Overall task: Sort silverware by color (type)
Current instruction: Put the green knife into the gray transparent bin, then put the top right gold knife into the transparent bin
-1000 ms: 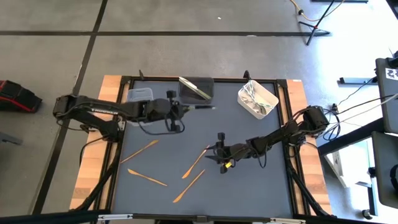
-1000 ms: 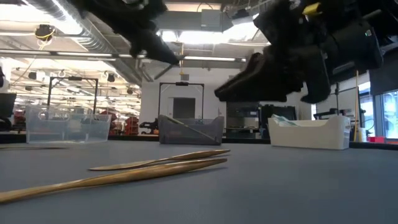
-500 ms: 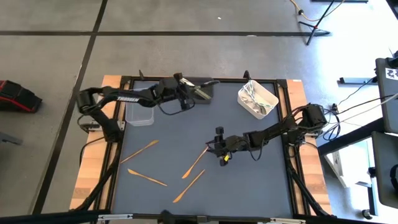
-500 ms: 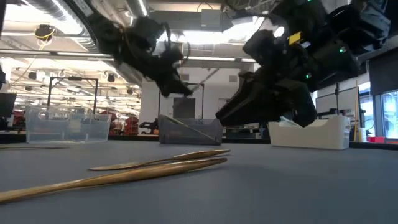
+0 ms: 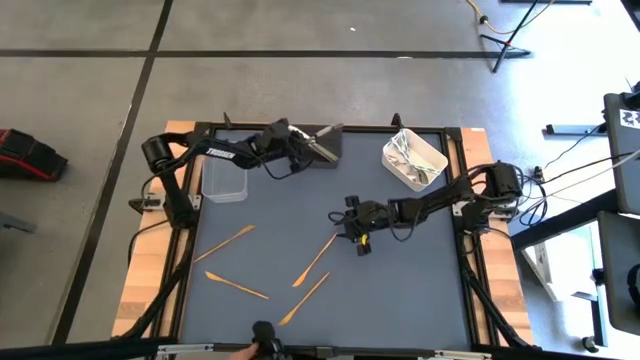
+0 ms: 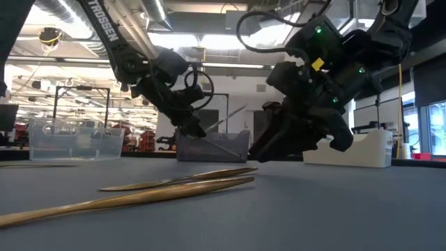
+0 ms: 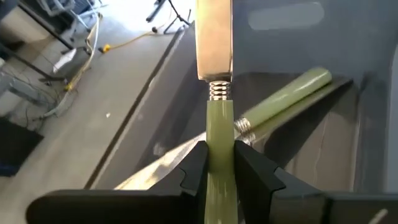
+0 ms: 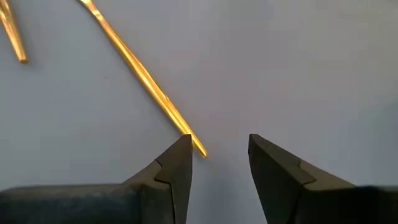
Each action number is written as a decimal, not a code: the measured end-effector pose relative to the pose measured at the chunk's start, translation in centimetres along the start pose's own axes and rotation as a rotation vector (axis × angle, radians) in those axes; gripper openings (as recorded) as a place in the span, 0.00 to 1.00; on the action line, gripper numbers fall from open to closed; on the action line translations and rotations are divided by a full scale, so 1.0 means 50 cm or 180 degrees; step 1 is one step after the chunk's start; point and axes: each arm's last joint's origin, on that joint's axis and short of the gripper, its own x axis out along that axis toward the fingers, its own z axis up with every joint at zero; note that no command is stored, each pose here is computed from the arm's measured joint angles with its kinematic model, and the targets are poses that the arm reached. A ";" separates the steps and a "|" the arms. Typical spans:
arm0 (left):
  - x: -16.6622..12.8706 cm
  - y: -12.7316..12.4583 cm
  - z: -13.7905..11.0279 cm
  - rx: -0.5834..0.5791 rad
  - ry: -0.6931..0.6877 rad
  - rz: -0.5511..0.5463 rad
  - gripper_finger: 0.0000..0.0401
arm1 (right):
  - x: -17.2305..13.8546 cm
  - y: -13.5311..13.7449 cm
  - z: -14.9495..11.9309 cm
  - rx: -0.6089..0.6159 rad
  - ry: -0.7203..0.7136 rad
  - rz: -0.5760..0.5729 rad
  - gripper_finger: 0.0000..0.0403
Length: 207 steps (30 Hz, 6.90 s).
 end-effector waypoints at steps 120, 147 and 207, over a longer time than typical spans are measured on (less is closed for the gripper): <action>-0.175 -0.395 0.033 -0.0488 0.0535 -0.1573 0.35 | 0.073 -0.044 -0.008 0.0247 0.0041 -0.0084 0.03; -0.146 -0.407 0.011 -0.0327 0.0581 -0.1626 0.02 | 0.072 -0.045 -0.002 0.0464 -0.0062 -0.0050 0.25; -0.396 -0.048 -0.136 -0.1305 0.0556 0.2154 0.07 | -0.012 -0.034 -0.020 0.0121 -0.0189 -0.0188 0.29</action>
